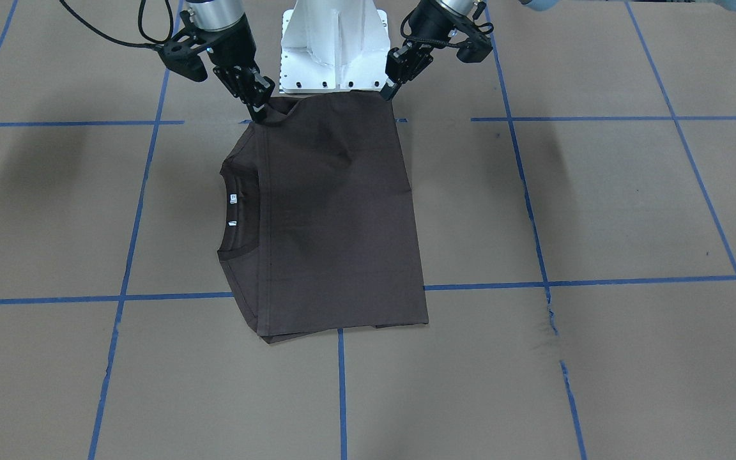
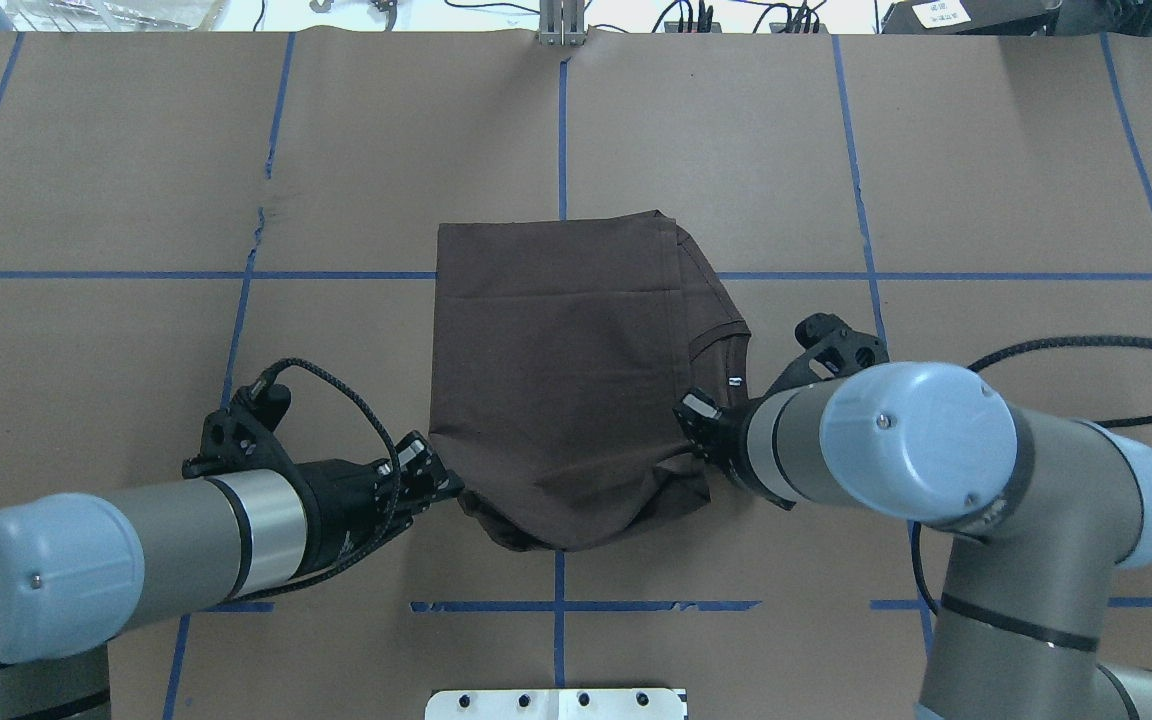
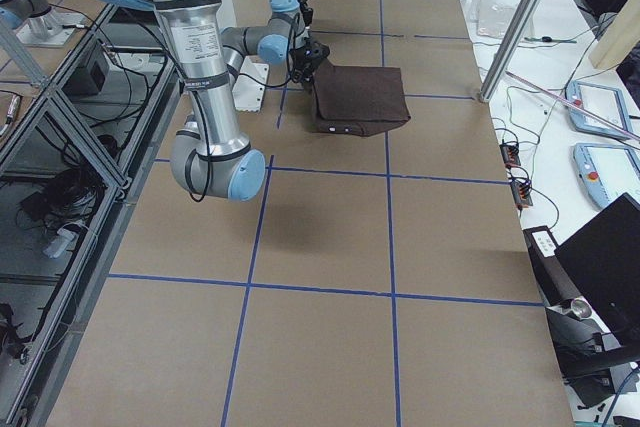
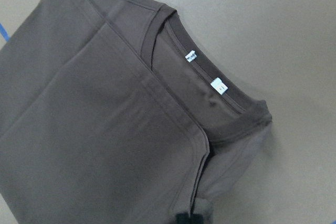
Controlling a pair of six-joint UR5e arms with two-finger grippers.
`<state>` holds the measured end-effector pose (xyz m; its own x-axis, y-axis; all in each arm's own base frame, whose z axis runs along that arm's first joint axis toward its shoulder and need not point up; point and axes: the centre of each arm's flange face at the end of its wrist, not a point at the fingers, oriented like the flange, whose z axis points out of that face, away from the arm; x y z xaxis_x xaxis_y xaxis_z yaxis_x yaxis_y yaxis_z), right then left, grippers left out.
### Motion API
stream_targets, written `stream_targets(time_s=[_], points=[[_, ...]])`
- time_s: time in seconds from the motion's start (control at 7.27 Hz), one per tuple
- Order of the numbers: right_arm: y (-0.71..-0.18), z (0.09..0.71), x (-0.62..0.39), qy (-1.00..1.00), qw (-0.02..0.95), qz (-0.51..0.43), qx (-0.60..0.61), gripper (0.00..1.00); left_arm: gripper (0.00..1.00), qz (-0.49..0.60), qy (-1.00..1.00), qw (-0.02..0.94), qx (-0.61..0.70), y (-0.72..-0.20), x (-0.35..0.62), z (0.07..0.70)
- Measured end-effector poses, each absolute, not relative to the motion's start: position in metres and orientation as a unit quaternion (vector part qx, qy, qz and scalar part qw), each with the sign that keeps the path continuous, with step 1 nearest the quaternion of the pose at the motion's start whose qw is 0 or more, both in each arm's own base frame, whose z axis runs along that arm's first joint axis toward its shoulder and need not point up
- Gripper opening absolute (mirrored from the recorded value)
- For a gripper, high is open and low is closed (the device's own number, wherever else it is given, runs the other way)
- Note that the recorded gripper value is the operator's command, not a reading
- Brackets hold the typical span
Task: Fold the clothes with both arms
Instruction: 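Lift the near edge with both grippers and fold it over toward the far edge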
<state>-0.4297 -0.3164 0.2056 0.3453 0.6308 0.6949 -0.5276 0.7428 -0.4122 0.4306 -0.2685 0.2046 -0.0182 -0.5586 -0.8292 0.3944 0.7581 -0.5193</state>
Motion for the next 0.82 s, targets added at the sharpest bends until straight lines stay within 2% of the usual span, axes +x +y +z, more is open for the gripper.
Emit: stream_targets(time_s=[0.55,0.69,0.82], points=[[-0.426,0.196,-0.447,-0.426,0.809,0.405,-0.038,0.0,0.0,-0.371,0.607,0.703,0.023,-0.376,0.452,0.208],[-0.447,0.202,-0.46,-0.417,0.812,0.408,-0.033,0.02,0.07,-0.373,0.591,0.714,0.045,-0.404,0.464,0.22],[-0.48,0.213,-0.479,-0.416,0.811,0.411,-0.024,0.07,0.38,-0.373,0.576,0.724,0.069,-0.439,0.481,0.238]])
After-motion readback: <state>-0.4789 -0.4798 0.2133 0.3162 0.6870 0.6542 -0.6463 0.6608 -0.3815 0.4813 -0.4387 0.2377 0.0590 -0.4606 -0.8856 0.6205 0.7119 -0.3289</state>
